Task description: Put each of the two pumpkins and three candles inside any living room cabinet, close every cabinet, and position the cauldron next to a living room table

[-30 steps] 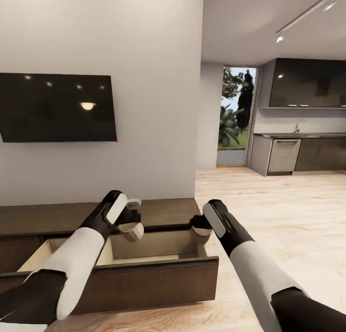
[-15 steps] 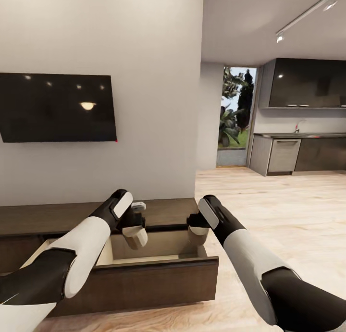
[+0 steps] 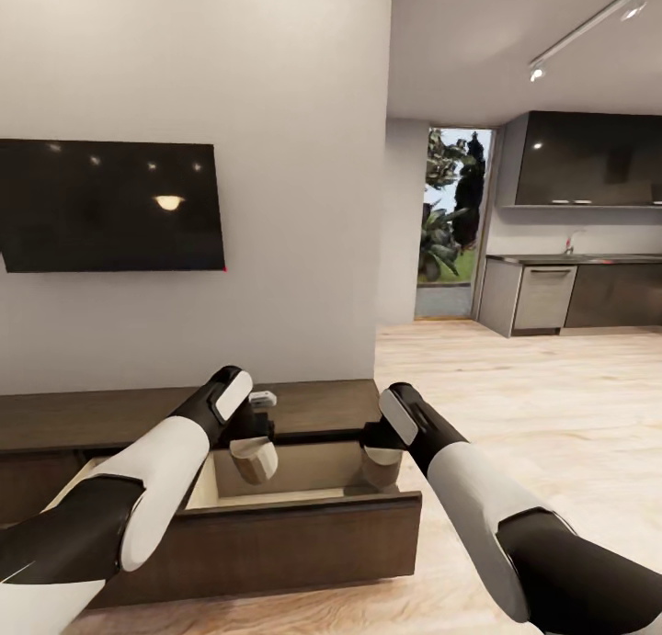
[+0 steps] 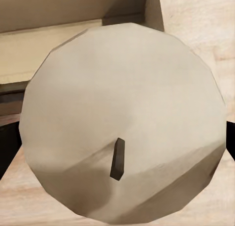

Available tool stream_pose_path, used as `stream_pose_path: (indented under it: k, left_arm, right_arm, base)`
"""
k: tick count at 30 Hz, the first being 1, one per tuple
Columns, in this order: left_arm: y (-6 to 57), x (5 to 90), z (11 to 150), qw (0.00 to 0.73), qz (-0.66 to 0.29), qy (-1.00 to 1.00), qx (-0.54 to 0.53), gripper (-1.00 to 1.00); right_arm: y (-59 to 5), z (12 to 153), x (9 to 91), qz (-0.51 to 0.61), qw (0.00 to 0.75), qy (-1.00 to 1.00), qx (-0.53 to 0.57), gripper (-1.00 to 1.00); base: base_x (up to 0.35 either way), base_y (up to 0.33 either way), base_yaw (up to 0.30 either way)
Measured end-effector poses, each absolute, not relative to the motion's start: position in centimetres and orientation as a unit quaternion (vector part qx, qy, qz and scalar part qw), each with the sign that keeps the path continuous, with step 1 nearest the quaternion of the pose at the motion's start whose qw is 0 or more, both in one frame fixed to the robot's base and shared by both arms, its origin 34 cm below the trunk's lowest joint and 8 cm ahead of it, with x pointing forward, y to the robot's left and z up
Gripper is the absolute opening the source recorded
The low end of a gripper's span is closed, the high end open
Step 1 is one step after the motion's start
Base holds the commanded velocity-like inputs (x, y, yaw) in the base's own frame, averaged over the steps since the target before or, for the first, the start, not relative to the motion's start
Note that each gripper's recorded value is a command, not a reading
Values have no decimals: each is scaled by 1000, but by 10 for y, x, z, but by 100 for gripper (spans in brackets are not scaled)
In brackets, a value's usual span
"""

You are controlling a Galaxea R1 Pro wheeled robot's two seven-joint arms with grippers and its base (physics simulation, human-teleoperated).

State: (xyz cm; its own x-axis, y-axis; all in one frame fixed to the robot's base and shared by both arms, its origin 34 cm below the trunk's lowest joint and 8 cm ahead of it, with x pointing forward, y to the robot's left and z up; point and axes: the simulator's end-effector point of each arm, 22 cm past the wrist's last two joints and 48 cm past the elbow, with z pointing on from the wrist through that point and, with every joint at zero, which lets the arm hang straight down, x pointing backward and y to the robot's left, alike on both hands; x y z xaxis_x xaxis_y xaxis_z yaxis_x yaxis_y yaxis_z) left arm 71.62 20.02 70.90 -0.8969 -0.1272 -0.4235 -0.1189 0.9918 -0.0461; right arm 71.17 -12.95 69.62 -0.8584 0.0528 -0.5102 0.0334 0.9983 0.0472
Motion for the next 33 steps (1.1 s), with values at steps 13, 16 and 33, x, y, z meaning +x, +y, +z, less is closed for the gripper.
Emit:
stream_pose_path:
  k: [13,16,33]
  left_arm:
    - [200,716,706,216,-11,974,-64,-100]
    - [200,716,706,215,-10,974,-64,-100]
    - [199,716,705,219,15,975,-41,-100]
  right_arm:
    - [-129,693,712,20,263,964,23,-100]
    - [-128,693,712,21,263,964,23,-100]
    - [-128,692,712,22,262,964,22,-100]
  base:
    - [6,11,207]
    - [17,-16,170]
    - [70,-37,18]
